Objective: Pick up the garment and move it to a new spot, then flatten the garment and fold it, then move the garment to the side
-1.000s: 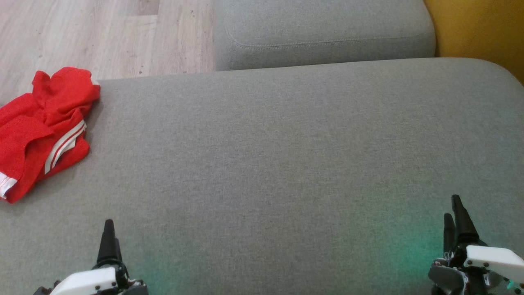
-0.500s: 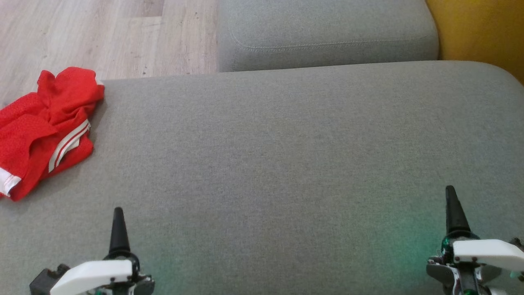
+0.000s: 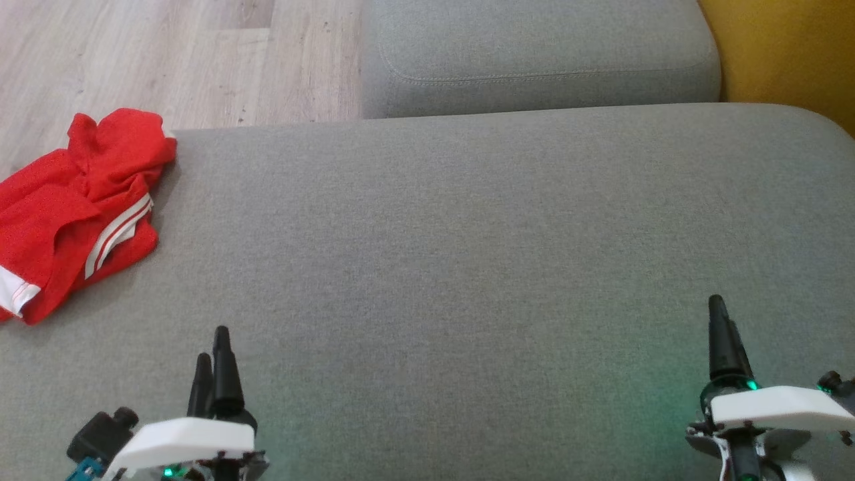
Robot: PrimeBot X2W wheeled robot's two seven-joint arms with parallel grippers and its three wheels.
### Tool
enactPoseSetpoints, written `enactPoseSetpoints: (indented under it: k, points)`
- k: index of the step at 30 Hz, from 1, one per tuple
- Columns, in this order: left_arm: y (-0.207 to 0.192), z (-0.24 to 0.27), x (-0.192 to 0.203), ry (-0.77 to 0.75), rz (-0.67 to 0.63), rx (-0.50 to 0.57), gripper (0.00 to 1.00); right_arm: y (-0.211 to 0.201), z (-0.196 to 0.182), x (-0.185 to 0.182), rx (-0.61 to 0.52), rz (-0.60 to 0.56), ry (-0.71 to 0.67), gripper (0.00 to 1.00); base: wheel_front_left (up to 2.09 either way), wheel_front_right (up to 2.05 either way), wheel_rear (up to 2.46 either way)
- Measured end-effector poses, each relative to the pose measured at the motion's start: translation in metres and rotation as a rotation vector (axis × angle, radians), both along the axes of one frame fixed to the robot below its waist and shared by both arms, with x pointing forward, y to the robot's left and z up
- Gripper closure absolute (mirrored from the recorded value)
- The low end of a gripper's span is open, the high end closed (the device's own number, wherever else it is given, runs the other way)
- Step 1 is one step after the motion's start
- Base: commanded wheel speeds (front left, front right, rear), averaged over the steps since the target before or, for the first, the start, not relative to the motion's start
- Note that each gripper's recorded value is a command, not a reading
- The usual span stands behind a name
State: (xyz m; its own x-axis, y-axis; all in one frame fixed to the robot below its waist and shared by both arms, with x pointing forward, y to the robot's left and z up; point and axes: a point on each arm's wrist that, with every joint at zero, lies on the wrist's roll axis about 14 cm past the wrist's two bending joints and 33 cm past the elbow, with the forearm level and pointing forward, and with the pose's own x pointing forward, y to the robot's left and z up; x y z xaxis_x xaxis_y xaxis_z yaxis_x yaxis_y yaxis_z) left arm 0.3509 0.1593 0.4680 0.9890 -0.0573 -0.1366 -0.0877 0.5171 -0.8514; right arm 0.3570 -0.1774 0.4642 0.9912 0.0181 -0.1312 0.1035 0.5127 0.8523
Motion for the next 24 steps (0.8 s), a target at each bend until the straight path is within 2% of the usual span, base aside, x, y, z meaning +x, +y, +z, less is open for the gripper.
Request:
enactPoseSetpoints:
  k: [10, 24]
  points:
    - [-0.006, 0.0, -0.005, -0.016, -0.038, 0.179, 0.0, 0.012, 0.004, 0.0, -0.159, 0.056, -0.024, 0.0, 0.0, 0.0, 0.0]
    - [-0.015, 0.0, -0.01, -0.047, -0.079, 0.361, 0.0, 0.024, 0.009, 0.0, -0.34, 0.106, -0.063, 0.0, 0.0, 0.0, 0.0]
